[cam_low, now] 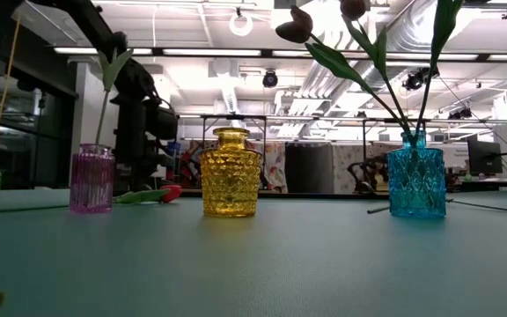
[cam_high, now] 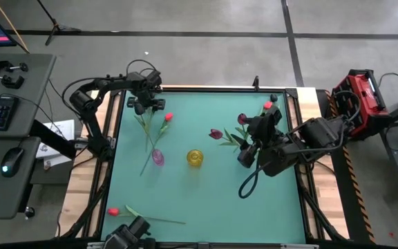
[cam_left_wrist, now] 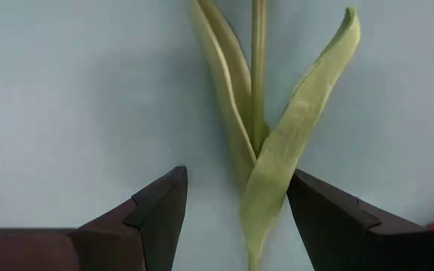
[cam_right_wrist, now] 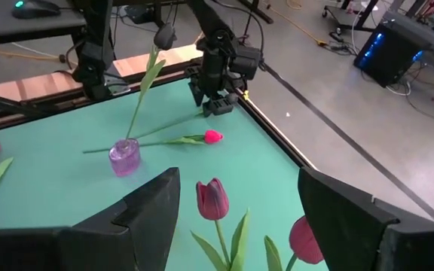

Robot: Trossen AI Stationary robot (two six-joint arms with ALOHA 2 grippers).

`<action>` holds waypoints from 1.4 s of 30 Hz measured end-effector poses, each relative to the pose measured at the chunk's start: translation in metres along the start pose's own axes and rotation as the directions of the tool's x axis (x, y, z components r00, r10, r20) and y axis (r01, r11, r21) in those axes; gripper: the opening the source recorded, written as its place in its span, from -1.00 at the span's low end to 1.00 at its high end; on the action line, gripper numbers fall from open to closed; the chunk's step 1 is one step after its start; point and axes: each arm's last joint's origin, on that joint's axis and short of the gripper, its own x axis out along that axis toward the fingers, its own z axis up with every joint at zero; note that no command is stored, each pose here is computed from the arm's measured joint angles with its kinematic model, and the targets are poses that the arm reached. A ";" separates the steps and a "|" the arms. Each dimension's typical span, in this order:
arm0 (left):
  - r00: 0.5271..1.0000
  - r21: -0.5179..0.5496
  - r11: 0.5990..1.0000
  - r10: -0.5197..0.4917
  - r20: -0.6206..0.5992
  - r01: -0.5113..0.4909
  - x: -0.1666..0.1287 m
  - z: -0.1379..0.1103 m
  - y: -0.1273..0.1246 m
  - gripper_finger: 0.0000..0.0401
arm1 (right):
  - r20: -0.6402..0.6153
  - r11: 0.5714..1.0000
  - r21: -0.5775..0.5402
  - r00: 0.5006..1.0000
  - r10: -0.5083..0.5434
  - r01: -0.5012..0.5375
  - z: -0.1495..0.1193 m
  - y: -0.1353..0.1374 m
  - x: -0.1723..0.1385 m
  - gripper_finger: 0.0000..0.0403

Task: Sort flowers into vase by color
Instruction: Put the left black flower into the purple vase

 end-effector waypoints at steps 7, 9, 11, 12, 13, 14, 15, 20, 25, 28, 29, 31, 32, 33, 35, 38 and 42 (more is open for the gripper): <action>0.995 -0.016 1.000 0.009 0.095 -0.007 -0.009 0.004 -0.002 0.10 | 0.001 1.000 -0.006 1.000 0.001 -0.001 0.000 -0.001 0.000 0.29; 0.981 -0.035 0.999 -0.002 0.196 0.009 -0.013 0.012 -0.004 0.10 | 0.001 1.000 -0.006 1.000 0.001 -0.001 0.000 -0.001 0.000 0.29; 0.969 -0.054 0.998 -0.020 0.246 0.034 -0.017 0.016 -0.005 0.10 | 0.001 1.000 -0.006 1.000 0.001 -0.001 0.000 -0.001 -0.001 0.29; 0.968 -0.062 0.997 -0.025 0.250 0.042 -0.018 0.016 -0.005 0.10 | 0.001 1.000 -0.006 1.000 0.001 -0.001 0.000 -0.001 0.000 0.29; 0.970 -0.067 0.997 -0.031 0.243 0.049 -0.017 0.016 -0.006 0.10 | 0.001 1.000 -0.006 1.000 0.001 -0.001 0.000 -0.001 -0.001 0.29; 0.971 -0.071 0.996 -0.032 0.238 0.050 -0.015 0.016 -0.006 0.10 | 0.001 1.000 -0.006 1.000 0.001 -0.001 0.000 -0.001 0.000 0.29; 0.971 -0.071 0.996 -0.031 0.237 0.049 -0.014 0.016 -0.007 0.10 | 0.001 1.000 -0.006 1.000 0.001 -0.001 0.000 -0.001 0.000 0.29; 0.976 -0.047 0.999 -0.016 0.217 0.026 -0.012 0.014 -0.005 0.00 | 0.001 1.000 -0.004 1.000 0.001 -0.001 0.000 -0.001 0.000 0.29; 0.983 -0.029 1.000 0.004 0.186 0.001 -0.009 0.009 -0.002 -0.27 | 0.001 1.000 -0.005 1.000 0.001 -0.001 0.000 -0.001 0.000 0.29; 0.985 0.001 1.000 -0.004 0.175 0.003 -0.010 0.008 -0.002 -0.58 | 0.001 1.000 -0.005 1.000 0.001 -0.001 0.000 -0.001 0.000 0.29; 0.985 0.015 1.000 -0.011 0.175 0.009 -0.011 0.008 -0.002 -0.71 | 0.001 1.000 -0.005 1.000 0.001 -0.001 0.000 -0.001 0.000 0.29; 0.982 0.041 0.999 -0.026 0.189 0.019 -0.016 0.007 -0.001 -0.92 | 0.001 1.000 -0.005 1.000 0.001 -0.001 0.000 -0.001 0.000 0.29; 0.975 0.048 0.998 -0.044 0.218 0.034 -0.021 0.007 -0.002 -0.94 | 0.001 1.000 -0.005 1.000 0.000 0.000 0.000 -0.001 0.000 0.29; 0.964 0.053 0.997 -0.066 0.258 0.055 -0.029 0.008 -0.002 -0.94 | 0.001 1.000 -0.006 1.000 0.000 0.000 0.000 -0.001 0.000 0.29; 0.934 0.072 0.994 -0.099 0.342 0.079 -0.046 0.007 -0.001 -0.94 | 0.003 1.000 -0.010 1.000 -0.002 0.002 0.000 -0.001 0.000 0.29; 0.852 0.115 0.987 -0.153 0.500 0.110 -0.081 0.004 0.003 -0.98 | 0.019 1.000 -0.018 1.000 -0.020 0.021 0.001 -0.001 -0.001 0.29; 0.677 0.172 0.969 -0.245 0.693 0.176 -0.136 -0.011 0.013 -0.99 | 0.043 0.998 -0.039 0.998 -0.048 0.050 0.001 -0.002 -0.001 0.29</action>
